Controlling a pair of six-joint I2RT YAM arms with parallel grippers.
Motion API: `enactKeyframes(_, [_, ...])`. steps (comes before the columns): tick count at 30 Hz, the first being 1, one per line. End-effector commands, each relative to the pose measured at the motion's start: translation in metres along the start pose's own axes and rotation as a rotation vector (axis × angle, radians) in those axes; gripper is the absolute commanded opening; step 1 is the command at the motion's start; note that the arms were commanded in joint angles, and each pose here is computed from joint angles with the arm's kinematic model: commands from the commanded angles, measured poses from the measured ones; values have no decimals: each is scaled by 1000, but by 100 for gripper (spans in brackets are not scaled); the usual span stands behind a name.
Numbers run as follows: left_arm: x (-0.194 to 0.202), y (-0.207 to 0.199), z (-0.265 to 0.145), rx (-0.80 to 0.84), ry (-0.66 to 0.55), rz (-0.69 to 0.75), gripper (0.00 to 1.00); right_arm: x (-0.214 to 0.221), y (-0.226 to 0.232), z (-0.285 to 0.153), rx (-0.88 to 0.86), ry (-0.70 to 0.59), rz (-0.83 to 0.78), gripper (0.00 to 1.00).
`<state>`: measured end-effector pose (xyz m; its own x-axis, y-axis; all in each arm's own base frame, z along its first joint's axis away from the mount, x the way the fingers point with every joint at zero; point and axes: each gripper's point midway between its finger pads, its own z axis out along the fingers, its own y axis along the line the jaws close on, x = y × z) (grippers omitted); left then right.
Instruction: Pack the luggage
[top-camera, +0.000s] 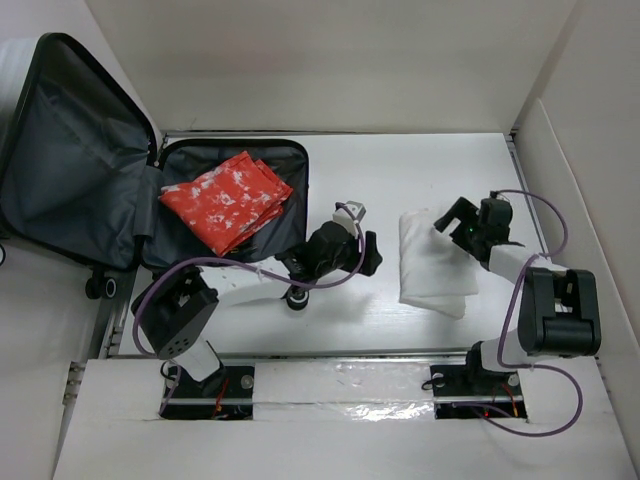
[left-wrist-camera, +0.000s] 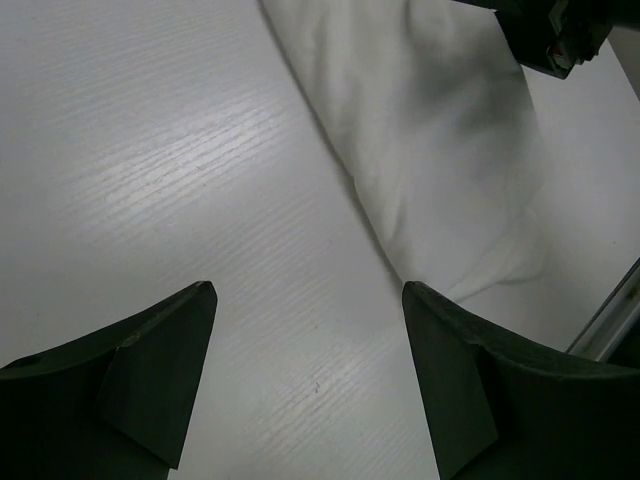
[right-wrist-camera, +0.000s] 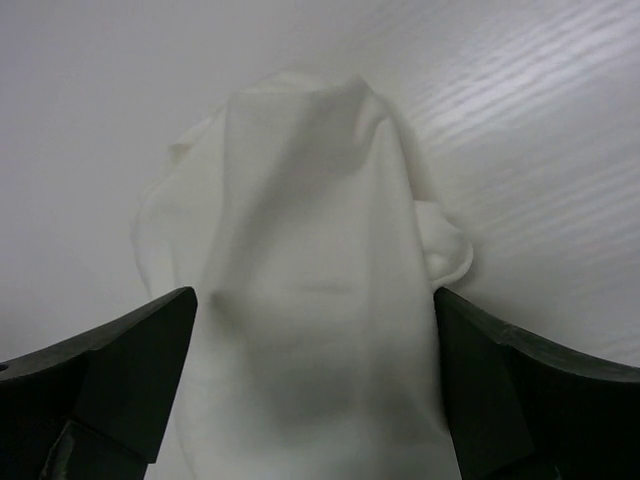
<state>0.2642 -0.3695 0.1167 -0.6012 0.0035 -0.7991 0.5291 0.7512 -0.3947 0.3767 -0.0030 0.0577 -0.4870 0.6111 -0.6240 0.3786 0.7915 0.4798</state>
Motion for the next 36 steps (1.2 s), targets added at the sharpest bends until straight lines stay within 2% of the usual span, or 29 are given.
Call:
enactKeyframes(1, [-23, -18, -6, 106, -55, -49, 73, -13, 40, 2, -100, 4, -96, 99])
enactKeyframes(6, [-13, -8, 11, 77, -5, -76, 73, 11, 85, 15, -238, 111, -139, 95])
enactKeyframes(9, [2, -8, 18, 85, 35, -119, 73, 15, 98, 12, -294, 97, -120, 96])
enactKeyframes(11, [9, -6, 25, 92, 53, -170, 73, -1, 100, 4, -278, 36, -132, 100])
enactKeyframes(16, [15, -18, 40, 152, 62, -293, 73, -48, 97, -31, -183, -132, -158, 100])
enactKeyframes(21, [14, -13, 70, 64, 31, -365, 77, -76, 92, -72, -165, -273, -165, 100])
enactKeyframes(23, [26, 3, 83, -35, 45, -350, 78, -78, 90, -81, -174, -294, -160, 100])
enactKeyframes(25, [17, 1, 96, -75, 27, -309, 78, -77, 93, -95, -212, -313, -166, 100])
enactKeyframes(26, [37, 14, 103, -157, 72, -273, 78, -78, 95, -101, -224, -326, -165, 100])
enactKeyframes(27, [24, 6, 112, -163, 52, -253, 78, -78, 96, -106, -237, -334, -164, 100])
enactKeyframes(29, [49, 15, 120, -247, 121, -178, 77, -77, 105, -121, -301, -347, -175, 100])
enactKeyframes(30, [43, 9, 125, -254, 110, -162, 77, -77, 107, -126, -312, -356, -178, 100])
enactKeyframes(32, [60, 12, 128, -294, 142, -119, 76, -80, 109, -140, -330, -380, -184, 100])
enactKeyframes(34, [59, 7, 133, -299, 144, -110, 74, -80, 110, -149, -341, -390, -186, 100])
enactKeyframes(36, [64, 6, 140, -318, 158, -92, 69, -81, 113, -161, -372, -421, -194, 100])
